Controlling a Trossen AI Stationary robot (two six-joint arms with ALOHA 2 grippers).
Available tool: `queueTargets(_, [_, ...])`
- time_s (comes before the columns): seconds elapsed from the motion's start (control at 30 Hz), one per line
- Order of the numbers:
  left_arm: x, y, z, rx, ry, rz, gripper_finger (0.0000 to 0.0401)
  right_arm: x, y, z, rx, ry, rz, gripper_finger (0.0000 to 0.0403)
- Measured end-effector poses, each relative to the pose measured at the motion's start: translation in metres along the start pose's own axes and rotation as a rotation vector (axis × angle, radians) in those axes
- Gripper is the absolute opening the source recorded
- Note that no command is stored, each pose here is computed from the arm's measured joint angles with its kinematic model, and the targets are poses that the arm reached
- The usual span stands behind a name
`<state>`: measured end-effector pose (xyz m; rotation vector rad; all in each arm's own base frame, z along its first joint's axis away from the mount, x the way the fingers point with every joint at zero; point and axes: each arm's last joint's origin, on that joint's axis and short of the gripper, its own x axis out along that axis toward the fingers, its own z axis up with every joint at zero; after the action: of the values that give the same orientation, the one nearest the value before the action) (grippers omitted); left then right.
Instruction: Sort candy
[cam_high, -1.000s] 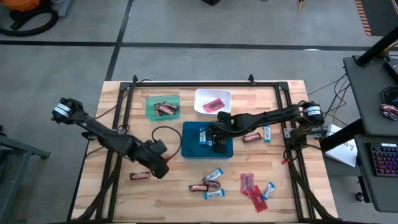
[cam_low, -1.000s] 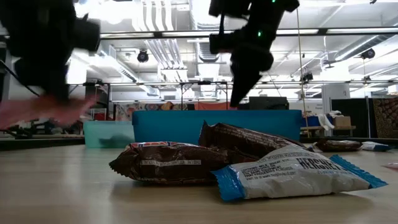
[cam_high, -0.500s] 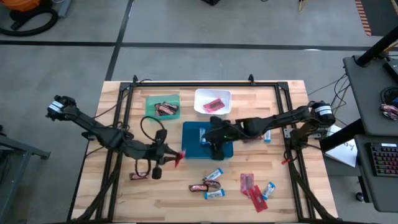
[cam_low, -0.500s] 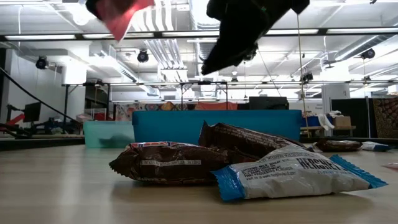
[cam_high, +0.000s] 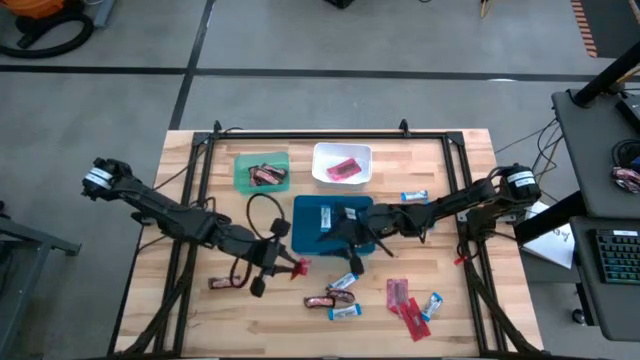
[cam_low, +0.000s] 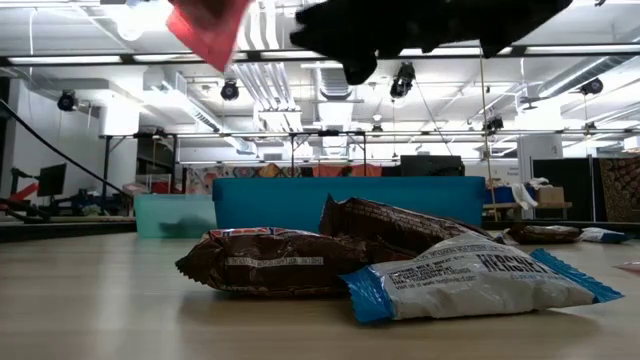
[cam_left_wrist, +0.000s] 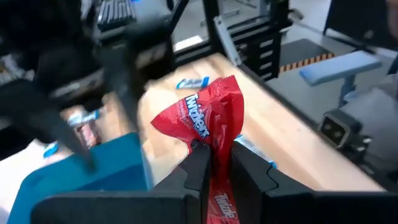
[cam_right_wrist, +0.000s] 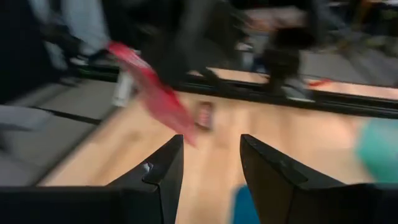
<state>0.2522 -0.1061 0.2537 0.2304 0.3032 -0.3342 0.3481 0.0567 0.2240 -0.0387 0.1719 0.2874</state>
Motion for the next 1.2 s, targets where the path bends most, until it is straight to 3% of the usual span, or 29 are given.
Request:
queueTargets(0.2, [0.016, 0.009, -0.014, -0.031, 0.056, 0.030, 0.0031, 0.001, 0.004, 0.005, 0.054, -0.019, 0.109, 0.0151])
queueTargets(0.43, [0.025, 0.018, -0.016, -0.055, 0.018, -0.001, 0.0031, 0.001, 0.004, 0.004, 0.071, -0.008, 0.112, 0.0151])
queueTargets(0.8, [0.025, 0.030, -0.016, -0.064, 0.001, 0.035, 0.0031, 0.003, 0.004, 0.002, 0.043, -0.002, 0.113, 0.0148])
queueTargets(0.93, [0.025, 0.029, -0.016, -0.052, -0.001, 0.031, 0.0031, 0.003, 0.004, 0.002, 0.026, -0.003, 0.113, 0.0112])
queueTargets(1.1, [0.025, 0.030, -0.015, -0.079, -0.008, 0.029, 0.0031, 0.003, 0.004, 0.002, -0.016, -0.006, 0.112, 0.0023])
queueTargets(1.2, [0.025, 0.030, -0.016, -0.098, -0.006, 0.029, 0.0038, 0.003, 0.004, 0.002, -0.016, -0.005, 0.112, 0.0013])
